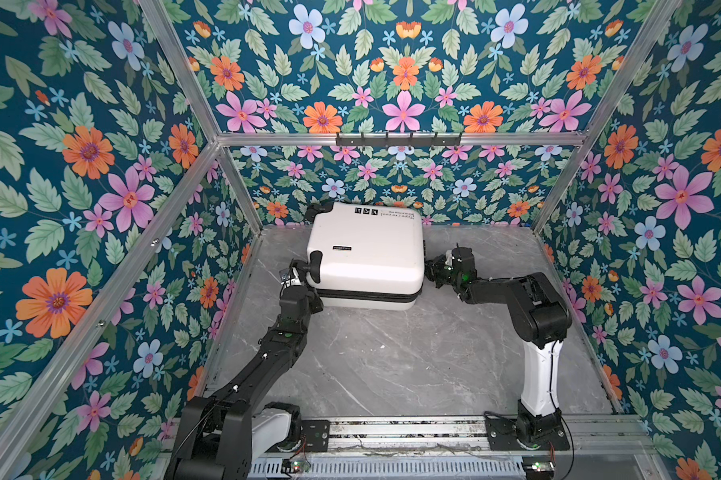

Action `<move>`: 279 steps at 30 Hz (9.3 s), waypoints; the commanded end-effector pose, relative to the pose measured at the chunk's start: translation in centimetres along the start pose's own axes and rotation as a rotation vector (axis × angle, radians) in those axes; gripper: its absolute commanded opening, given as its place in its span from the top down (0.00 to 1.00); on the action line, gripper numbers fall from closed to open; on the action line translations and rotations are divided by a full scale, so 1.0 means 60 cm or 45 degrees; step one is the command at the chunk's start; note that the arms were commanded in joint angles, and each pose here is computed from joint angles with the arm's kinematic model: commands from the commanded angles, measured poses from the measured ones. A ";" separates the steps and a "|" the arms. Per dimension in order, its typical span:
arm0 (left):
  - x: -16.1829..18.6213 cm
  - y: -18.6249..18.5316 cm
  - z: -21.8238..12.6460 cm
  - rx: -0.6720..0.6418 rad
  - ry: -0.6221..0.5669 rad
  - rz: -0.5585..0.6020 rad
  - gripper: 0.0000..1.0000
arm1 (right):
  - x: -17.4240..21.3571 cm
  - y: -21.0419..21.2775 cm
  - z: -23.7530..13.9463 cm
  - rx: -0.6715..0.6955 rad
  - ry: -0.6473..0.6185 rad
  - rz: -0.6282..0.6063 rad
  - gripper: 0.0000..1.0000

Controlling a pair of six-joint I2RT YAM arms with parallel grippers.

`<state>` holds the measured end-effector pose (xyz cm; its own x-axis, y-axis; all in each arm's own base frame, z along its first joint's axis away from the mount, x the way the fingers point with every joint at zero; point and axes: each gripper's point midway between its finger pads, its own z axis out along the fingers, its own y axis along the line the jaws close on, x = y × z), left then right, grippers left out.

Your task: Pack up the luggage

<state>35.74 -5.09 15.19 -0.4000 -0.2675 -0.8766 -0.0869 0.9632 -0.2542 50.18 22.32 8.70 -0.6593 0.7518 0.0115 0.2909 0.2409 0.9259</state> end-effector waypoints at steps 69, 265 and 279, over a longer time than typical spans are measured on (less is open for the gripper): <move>0.048 -0.181 -0.059 0.723 0.054 0.203 1.00 | 0.416 0.262 -0.132 0.366 0.327 -1.738 0.39; -0.016 -0.043 0.024 0.352 -0.059 -0.012 1.00 | -0.022 -0.026 -0.140 0.449 0.050 -0.020 0.53; -0.006 -0.047 0.020 0.377 -0.034 -0.016 1.00 | -0.016 -0.044 -0.093 0.371 0.111 0.031 0.59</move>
<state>37.64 -7.50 16.74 -0.3351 -0.2924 -0.8956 0.1799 0.9133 -0.3655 45.66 16.91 8.13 -0.6986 0.7124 0.0668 0.5009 0.4203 0.7566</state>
